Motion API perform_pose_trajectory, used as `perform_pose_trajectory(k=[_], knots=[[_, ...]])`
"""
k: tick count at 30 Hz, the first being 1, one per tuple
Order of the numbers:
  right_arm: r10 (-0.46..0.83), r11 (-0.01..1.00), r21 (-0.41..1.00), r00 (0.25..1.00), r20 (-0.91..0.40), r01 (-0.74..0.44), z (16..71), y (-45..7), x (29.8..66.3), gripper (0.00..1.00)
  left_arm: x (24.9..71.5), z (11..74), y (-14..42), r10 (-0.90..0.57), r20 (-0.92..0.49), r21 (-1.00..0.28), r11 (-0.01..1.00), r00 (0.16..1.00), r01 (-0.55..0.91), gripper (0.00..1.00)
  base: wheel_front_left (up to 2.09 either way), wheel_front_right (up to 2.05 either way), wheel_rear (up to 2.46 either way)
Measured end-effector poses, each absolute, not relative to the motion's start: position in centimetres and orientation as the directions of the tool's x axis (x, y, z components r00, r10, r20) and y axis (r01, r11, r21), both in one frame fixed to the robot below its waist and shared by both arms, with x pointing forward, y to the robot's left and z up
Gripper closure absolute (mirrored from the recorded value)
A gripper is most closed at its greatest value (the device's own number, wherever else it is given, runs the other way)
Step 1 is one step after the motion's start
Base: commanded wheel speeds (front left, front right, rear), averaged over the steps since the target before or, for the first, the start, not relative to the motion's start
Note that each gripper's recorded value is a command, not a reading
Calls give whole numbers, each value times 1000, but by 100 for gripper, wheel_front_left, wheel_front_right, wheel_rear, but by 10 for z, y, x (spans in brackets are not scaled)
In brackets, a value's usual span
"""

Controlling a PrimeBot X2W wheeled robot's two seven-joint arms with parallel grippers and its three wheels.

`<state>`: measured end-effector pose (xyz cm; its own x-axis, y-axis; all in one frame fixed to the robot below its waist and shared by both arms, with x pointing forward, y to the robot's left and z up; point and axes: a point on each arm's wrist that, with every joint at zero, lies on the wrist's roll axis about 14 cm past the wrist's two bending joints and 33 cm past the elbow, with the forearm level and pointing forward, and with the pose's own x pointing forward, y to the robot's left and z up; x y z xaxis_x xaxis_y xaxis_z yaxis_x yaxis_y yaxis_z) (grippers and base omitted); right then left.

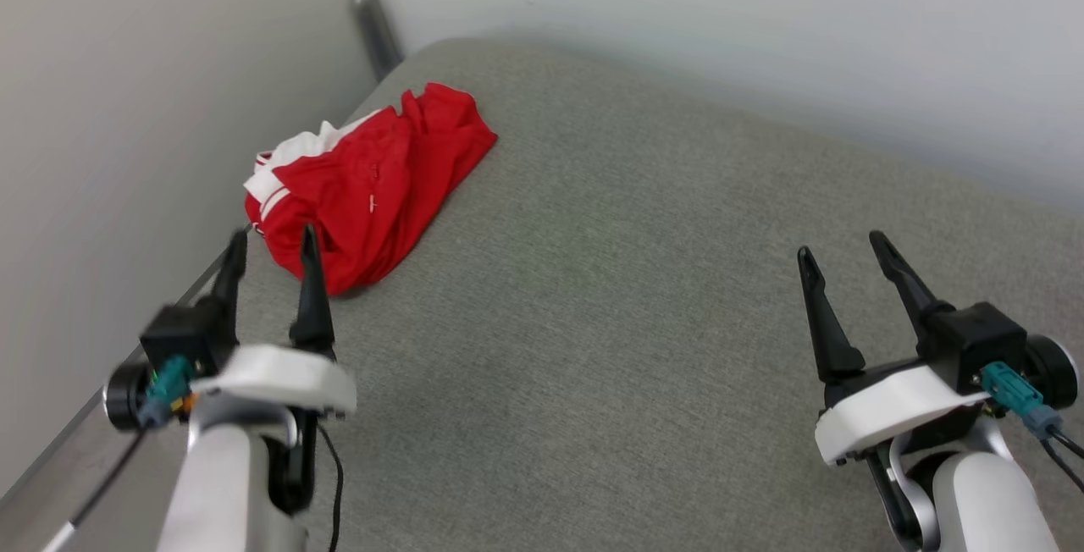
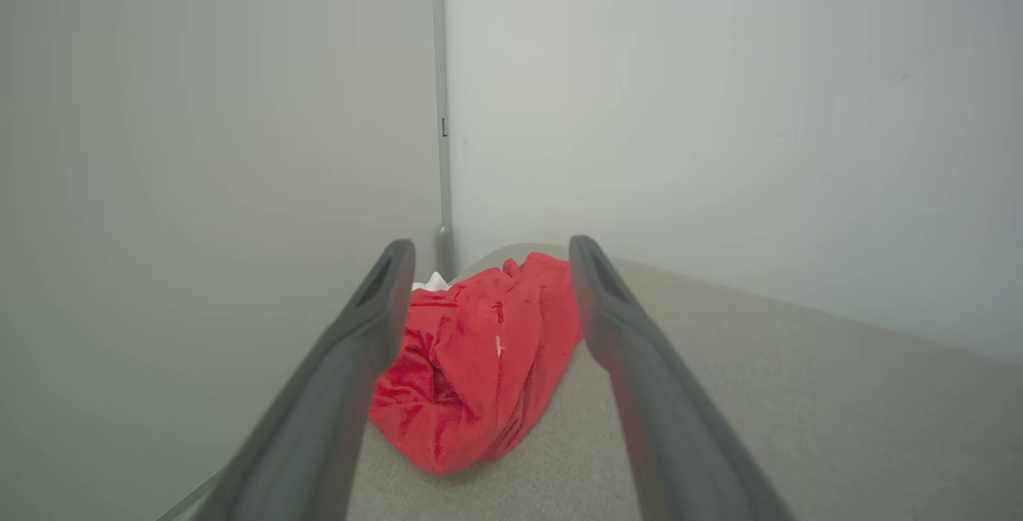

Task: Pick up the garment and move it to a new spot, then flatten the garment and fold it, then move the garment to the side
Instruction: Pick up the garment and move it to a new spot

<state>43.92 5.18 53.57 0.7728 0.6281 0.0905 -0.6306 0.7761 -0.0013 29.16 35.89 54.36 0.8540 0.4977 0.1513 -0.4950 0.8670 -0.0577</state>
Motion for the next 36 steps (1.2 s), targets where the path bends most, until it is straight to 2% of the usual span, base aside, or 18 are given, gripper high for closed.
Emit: perform_pose_trajectory(k=[6,11,14,19,22,24,27,32,34,35,36], knots=[[612,790,-8,786,88,-614,534,46,454,0,349,597,376,451,267,-34,888,852,-459,0,0,0,0],[583,812,-8,808,85,-584,528,33,472,0,409,619,392,402,227,-3,911,887,-413,0,0,0,0],[559,828,-5,826,80,-560,521,20,483,0,443,614,401,386,127,12,920,914,-391,0,0,0,0],[510,860,6,859,51,-511,500,-4,500,0,479,560,416,375,-187,36,926,908,-375,0,0,0,0],[481,876,14,876,31,-482,486,-17,508,0,487,515,419,352,-402,40,929,845,-368,0,0,0,0],[465,885,20,885,12,-465,476,-25,511,0,483,479,416,323,-555,45,932,766,-360,0,0,0,0],[443,896,27,896,-14,-442,461,-35,516,0,471,440,418,293,-713,48,927,637,-372,0,0,0,0],[422,907,31,905,-53,-421,441,-46,519,0,440,381,413,220,-880,25,906,422,-422,0,0,0,0],[413,911,29,909,-57,-412,437,-50,522,0,436,369,410,200,-900,4,893,388,-450,0,0,0,0],[405,914,28,912,-71,-404,430,-54,523,0,436,360,408,186,-908,-19,877,375,-480,9,0,0,0],[402,916,27,913,-72,-401,430,-56,524,0,436,358,408,184,-908,-22,876,375,-482,61,0,0,0]])
